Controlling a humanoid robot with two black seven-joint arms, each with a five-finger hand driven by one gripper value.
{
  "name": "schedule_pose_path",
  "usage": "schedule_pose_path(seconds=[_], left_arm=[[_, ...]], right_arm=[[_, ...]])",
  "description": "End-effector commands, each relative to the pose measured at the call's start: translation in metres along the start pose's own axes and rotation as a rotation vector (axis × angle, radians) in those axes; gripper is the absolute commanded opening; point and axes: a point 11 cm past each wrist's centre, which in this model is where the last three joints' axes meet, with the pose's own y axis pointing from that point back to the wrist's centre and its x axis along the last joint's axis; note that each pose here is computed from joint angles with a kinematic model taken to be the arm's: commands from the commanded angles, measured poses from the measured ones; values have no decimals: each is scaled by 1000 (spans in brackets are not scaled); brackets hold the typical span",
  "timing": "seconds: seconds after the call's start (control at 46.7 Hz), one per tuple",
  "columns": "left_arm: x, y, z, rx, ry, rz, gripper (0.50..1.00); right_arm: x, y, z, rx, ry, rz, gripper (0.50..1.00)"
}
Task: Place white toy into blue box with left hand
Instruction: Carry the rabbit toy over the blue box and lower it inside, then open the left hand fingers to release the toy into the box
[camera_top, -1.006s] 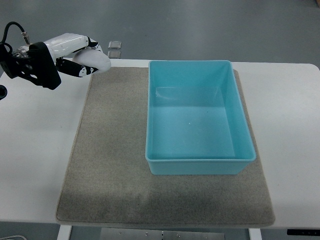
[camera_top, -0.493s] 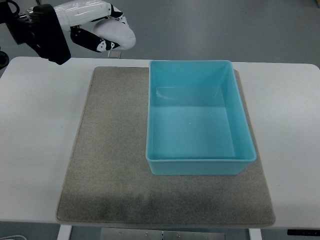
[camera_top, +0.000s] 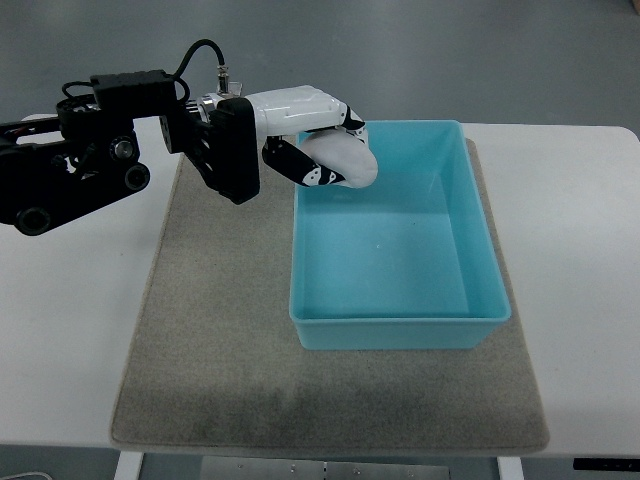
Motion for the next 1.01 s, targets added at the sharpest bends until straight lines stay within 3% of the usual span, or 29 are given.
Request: schedule_pose_path(seconds=[0.0,0.514,0.6,0.642,0.728,0.857,0.985], left_arm=[[-4,-8,0,-2,10,-2,500],[-37,-32,-1,-2,78,-29,500],[-43,-36,2,-10,90,-36,527],[-45,-36,3,-13,94,-37,587],[-46,-36,2,-12,100,-37,767],[-47,-35,3,-14,127,-29,979],[-43,-34,2,-14,150,-10,988]], right_arm=[[0,0,0,0,0,1,936],[0,0,0,0,0,1,936],[0,0,0,0,0,1,936],[0,0,0,0,0,-1,936],[0,0,0,0,0,1,936],[0,0,0,0,0,1,936],[0,0,0,0,0,1,936]])
